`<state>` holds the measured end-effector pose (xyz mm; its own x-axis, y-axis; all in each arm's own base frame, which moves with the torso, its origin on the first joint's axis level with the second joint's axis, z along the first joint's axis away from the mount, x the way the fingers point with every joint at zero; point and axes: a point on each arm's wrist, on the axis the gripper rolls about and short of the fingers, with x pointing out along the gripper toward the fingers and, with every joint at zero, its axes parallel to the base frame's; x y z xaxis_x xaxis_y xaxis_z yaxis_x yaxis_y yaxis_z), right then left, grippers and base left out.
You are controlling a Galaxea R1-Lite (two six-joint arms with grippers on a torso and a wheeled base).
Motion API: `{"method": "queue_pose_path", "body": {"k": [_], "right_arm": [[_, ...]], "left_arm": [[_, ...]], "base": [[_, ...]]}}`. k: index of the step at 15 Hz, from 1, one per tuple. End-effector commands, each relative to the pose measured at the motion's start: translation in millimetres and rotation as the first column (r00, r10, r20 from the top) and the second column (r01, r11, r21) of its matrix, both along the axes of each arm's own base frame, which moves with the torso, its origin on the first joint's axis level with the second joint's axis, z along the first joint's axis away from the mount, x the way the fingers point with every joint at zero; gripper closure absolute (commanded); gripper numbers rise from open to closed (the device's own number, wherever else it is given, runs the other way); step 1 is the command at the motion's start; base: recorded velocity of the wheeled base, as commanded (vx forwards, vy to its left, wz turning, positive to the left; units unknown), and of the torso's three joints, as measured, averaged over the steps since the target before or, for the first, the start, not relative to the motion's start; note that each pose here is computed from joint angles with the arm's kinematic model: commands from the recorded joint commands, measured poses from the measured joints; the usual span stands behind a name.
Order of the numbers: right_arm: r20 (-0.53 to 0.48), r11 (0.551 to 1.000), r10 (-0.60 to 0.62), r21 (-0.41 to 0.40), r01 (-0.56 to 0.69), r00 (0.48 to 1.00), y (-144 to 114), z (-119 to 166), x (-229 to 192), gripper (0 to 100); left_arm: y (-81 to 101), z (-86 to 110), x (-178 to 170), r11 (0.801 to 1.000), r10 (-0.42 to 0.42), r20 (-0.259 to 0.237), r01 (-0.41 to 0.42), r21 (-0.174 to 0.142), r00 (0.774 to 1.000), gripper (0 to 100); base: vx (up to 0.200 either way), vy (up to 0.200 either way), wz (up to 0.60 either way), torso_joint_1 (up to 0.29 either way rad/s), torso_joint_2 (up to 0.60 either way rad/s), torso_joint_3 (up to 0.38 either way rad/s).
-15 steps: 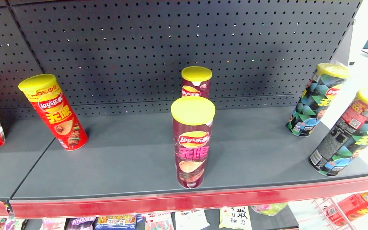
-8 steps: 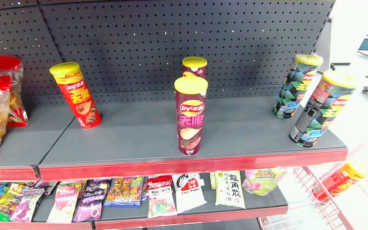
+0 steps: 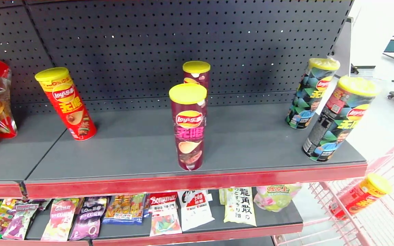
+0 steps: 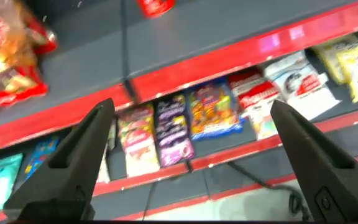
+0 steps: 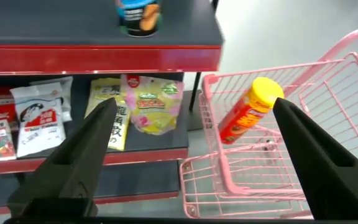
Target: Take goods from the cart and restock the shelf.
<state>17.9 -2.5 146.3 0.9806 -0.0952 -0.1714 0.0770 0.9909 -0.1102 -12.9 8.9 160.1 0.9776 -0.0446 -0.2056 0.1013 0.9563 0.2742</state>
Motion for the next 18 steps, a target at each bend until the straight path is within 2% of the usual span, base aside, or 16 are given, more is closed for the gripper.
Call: {"method": "queue_pose_path", "body": {"k": [1, 5, 8, 12, 17, 18], "right_arm": [[-0.008, 1.000, 0.001, -0.002, -0.001, 1.000, 0, -2, 0, 0], [-0.011, 1.000, 0.002, -0.002, -0.002, 1.000, 0, -3, 0, 0], [-0.020, 1.000, 0.004, -0.002, -0.004, 1.000, 0, -6, 0, 0], [-0.032, 1.000, 0.006, -0.017, -0.007, 0.999, 0, -10, 0, 0], [-0.032, 1.000, 0.004, -0.015, -0.005, 0.999, 0, -10, 0, 0], [-0.032, 1.000, 0.004, -0.015, -0.005, 0.999, 0, -10, 0, 0]], "left_arm": [[0.5, -0.8, -2, 1.000, -0.002, 0.009, 0.002, 0.006, 1.000, 0], [1.2, -4.1, -4, 1.000, -0.004, 0.018, 0.004, 0.016, 1.000, 0], [3.0, -9.3, -11, 1.000, -0.023, 0.053, 0.022, 0.015, 0.998, 0], [3.9, -17.9, -17, 0.998, -0.057, 0.082, 0.057, 0.005, 0.995, 0], [4.0, -20.3, -17, 0.998, -0.063, 0.085, 0.063, 0.002, 0.994, 0], [4.0, -20.3, -18, 0.998, -0.063, 0.086, 0.063, 0.002, 0.994, 0]], "base": [[0.000, -0.200, 0.00, 0.002, 0.00, -0.002], [0.000, -0.200, 0.00, 0.001, 0.00, 0.001], [0.000, 0.000, 0.00, 0.000, 0.00, 0.000], [0.000, 0.000, -0.60, -0.002, 0.00, 0.002], [0.000, 0.000, -0.60, 0.002, 0.00, 0.004], [0.000, 0.000, 0.00, 0.000, 0.00, 0.000]]}}
